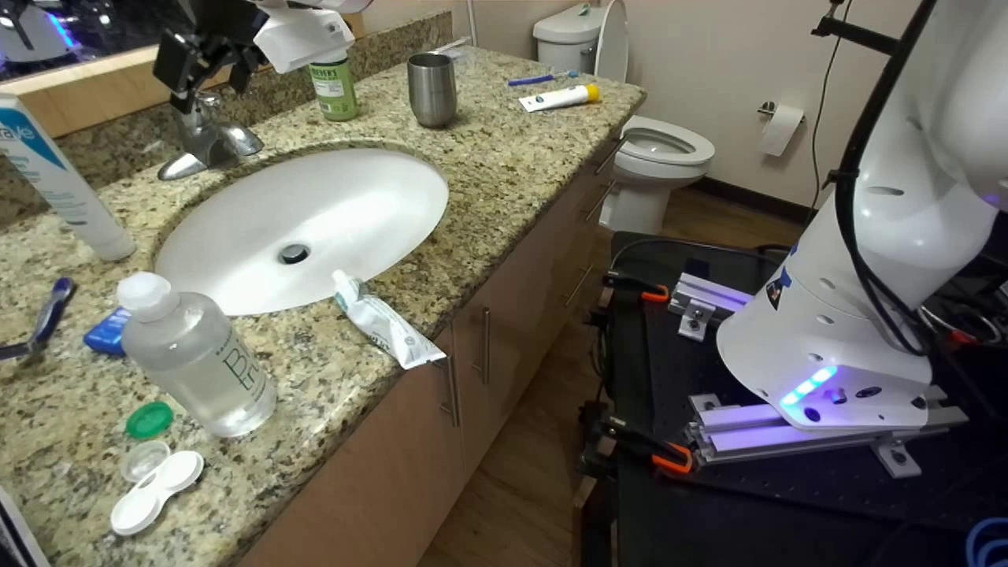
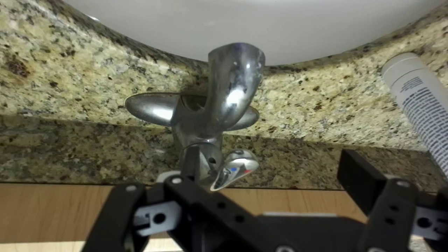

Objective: Open the faucet

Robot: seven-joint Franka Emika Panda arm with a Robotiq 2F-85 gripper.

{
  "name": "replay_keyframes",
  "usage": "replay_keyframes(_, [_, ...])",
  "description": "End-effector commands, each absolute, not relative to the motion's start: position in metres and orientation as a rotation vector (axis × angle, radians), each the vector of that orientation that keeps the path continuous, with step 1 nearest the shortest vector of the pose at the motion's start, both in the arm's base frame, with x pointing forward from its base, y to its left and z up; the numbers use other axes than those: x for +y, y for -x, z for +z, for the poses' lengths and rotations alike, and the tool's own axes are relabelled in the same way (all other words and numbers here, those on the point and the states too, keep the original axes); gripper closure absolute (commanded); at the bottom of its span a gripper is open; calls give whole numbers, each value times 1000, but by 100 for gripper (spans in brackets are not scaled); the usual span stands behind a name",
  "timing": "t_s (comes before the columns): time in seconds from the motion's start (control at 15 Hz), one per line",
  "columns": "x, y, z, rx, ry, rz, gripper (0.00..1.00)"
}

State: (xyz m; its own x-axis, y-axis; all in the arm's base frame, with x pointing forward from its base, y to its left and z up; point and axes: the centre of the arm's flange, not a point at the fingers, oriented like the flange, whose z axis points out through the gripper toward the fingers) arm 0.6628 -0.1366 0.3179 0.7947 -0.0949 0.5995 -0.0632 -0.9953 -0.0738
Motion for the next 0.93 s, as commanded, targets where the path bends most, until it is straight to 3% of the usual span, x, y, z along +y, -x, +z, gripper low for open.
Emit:
replay_keyframes(0.0, [-138,-663,317,134,2928,-982,0])
replay_keyframes(0.67, [-157,-666,316,212,2933,-1079,0])
replay_keyframes(0.73, [-158,-667,314,211,2921,-1047,25])
replay_keyframes(0.87, [-156,-667,311,209,2903,-1002,34])
